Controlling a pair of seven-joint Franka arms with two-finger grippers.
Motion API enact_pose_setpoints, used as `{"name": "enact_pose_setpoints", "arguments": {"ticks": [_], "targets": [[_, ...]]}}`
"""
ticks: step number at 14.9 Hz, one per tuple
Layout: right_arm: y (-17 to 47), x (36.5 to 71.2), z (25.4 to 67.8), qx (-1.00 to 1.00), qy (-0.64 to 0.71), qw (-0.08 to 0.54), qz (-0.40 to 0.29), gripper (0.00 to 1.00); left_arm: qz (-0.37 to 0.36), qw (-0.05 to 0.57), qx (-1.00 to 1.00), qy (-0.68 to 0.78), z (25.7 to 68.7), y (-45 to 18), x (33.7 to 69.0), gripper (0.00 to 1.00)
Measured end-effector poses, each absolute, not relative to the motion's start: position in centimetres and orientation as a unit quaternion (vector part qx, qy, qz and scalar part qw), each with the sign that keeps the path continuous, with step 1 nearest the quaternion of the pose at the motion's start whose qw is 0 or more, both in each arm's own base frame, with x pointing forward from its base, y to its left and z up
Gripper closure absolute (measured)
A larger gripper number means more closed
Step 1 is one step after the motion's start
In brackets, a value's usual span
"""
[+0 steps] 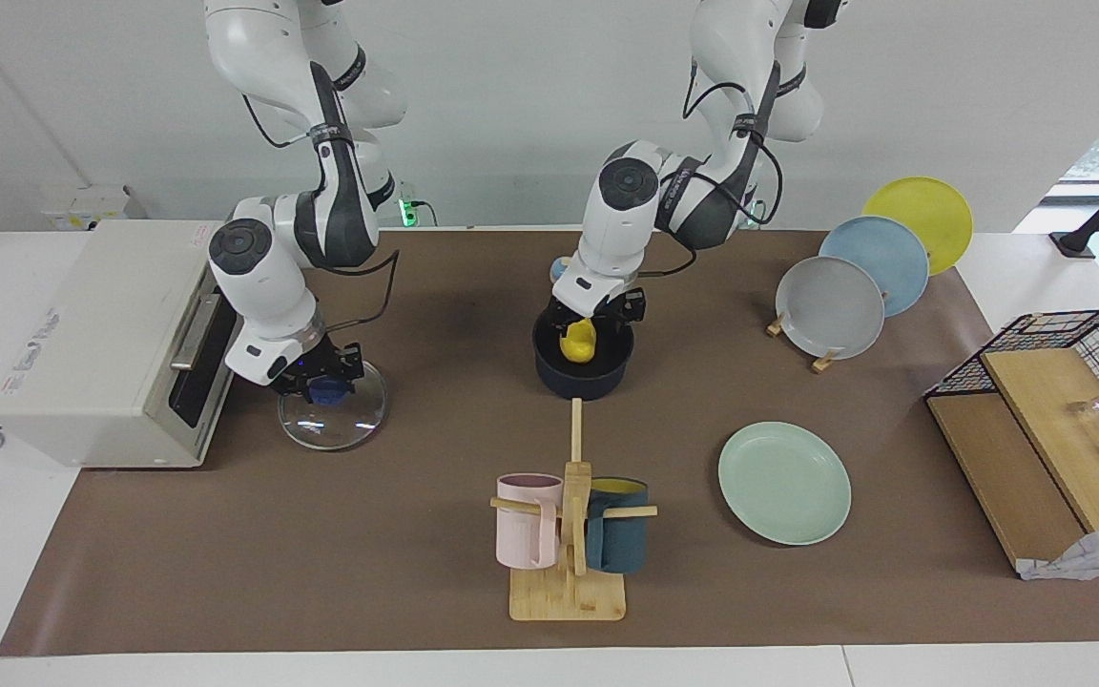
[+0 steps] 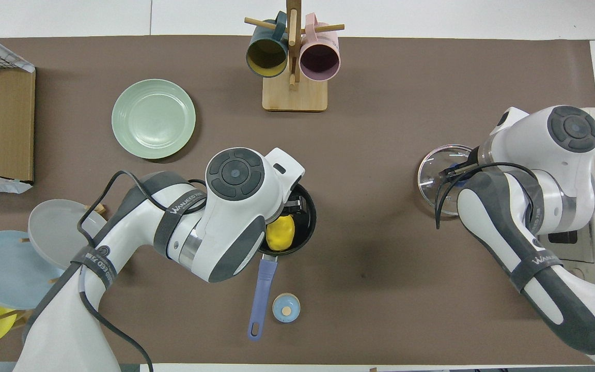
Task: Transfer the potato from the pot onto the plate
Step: 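Set the lid on the table while the left gripper grasps the potato, then lift the yellow potato with the left gripper and carry it to the green plate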
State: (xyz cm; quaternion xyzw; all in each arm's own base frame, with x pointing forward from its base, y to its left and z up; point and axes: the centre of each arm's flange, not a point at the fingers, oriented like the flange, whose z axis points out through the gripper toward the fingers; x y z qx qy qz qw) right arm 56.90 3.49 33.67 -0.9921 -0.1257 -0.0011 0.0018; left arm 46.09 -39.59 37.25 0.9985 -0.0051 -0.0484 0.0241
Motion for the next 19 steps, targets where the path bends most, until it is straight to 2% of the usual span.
{"name": "enact_pose_setpoints", "arguments": {"ticks": [3,4,6,7,9,13,16,18,19], "targets": [[3.1,56.2,33.0,-0.993,-0.121,0.003,-0.006,0.34,-0.059,0.016,0.998,-0.01,35.5,-40.0,45.6,0.0],[2.9,56.2,33.0,-0.993,-0.12,0.003,-0.006,0.29,-0.062,0.013,0.998,-0.01,35.0,-40.1,45.5,0.0],[3.0,56.5,33.6,-0.993,-0.12,0.002,-0.009,0.07,-0.067,0.01,0.998,-0.013,34.3,-40.3,45.4,0.0],[3.2,56.8,34.6,-0.992,-0.122,0.002,-0.006,0.0,-0.068,0.009,0.998,-0.014,34.0,-40.4,45.3,0.0],[3.5,57.9,38.9,-0.992,-0.125,0.002,0.007,0.0,-0.069,0.008,0.997,-0.015,33.7,-40.5,45.2,0.0],[3.1,59.4,50.5,-0.993,-0.119,-0.002,0.004,0.0,-0.069,0.008,0.997,-0.015,33.4,-40.5,45.2,0.0],[1.9,58.4,56.9,-0.995,-0.101,-0.014,0.017,0.0,-0.064,0.011,0.998,-0.015,32.9,-40.4,45.0,0.0],[1.0,56.6,60.0,-0.995,-0.088,-0.018,0.029,0.0,-0.06,0.014,0.998,-0.014,32.5,-40.3,45.0,0.0],[0.7,55.5,60.8,-0.995,-0.085,-0.019,0.04,0.0,-0.059,0.014,0.998,-0.014,32.3,-40.3,44.9,0.07]]}}
